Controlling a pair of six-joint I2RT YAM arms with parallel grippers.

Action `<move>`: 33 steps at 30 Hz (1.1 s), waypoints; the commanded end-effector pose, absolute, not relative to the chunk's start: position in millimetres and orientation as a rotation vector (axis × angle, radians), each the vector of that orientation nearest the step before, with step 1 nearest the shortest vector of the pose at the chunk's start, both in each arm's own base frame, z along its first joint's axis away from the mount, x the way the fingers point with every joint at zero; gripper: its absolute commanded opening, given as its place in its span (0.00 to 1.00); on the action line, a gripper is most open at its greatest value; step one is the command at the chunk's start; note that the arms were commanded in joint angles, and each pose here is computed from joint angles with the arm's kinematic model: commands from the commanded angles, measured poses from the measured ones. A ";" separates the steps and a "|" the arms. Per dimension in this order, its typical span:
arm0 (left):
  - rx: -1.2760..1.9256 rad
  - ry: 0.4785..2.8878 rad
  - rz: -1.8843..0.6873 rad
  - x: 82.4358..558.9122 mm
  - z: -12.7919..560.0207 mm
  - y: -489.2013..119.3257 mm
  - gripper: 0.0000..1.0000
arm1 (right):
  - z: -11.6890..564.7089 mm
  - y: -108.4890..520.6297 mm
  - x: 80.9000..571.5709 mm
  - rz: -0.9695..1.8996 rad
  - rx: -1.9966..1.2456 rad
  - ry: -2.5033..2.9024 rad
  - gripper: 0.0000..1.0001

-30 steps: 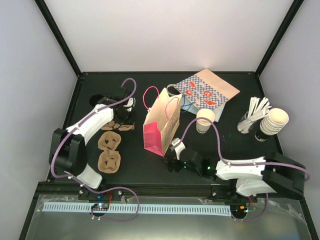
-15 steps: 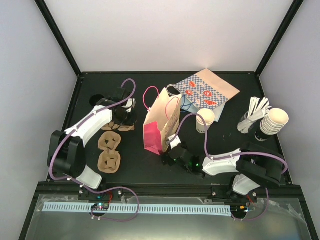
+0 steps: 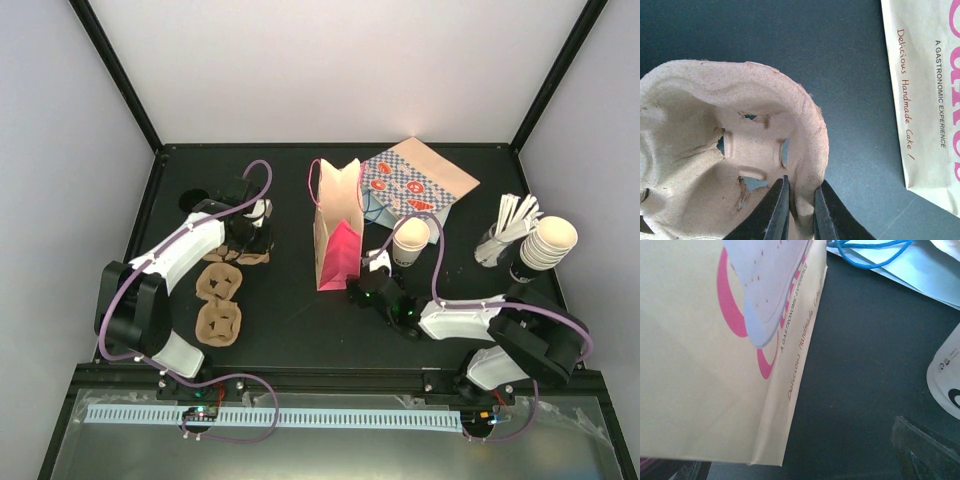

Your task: Pack the takeout coffee

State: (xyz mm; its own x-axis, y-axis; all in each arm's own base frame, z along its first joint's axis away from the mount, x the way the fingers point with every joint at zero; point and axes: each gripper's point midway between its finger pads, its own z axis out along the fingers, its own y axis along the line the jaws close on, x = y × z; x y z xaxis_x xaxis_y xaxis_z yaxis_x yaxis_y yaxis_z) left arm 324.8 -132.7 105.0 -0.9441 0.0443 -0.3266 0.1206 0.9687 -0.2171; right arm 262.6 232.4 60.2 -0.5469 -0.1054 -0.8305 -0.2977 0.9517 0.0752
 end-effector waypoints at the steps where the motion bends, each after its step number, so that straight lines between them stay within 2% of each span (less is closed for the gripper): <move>1: 0.135 2.767 -0.372 326.8 110.7 -135.4 0.14 | 63.0 219.4 266.1 0.216 -0.238 2.142 0.97; 16: 0.150 2.781 -0.437 317.9 103.8 -141.8 0.14 | 79.6 225.1 242.9 0.330 -0.356 2.155 0.99; 33: 0.153 2.713 -0.371 317.1 143.3 -131.2 0.15 | 88.5 220.3 228.8 0.334 -0.435 2.197 1.00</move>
State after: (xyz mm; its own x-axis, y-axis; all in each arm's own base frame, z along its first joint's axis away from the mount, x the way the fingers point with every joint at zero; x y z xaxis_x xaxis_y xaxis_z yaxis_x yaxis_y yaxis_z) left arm 310.7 -133.9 121.9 -0.9339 0.0438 -0.3548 0.1408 0.9573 -0.2525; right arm 230.9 212.0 75.6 -0.5955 -0.1864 -0.7815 -0.3790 0.9229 0.0687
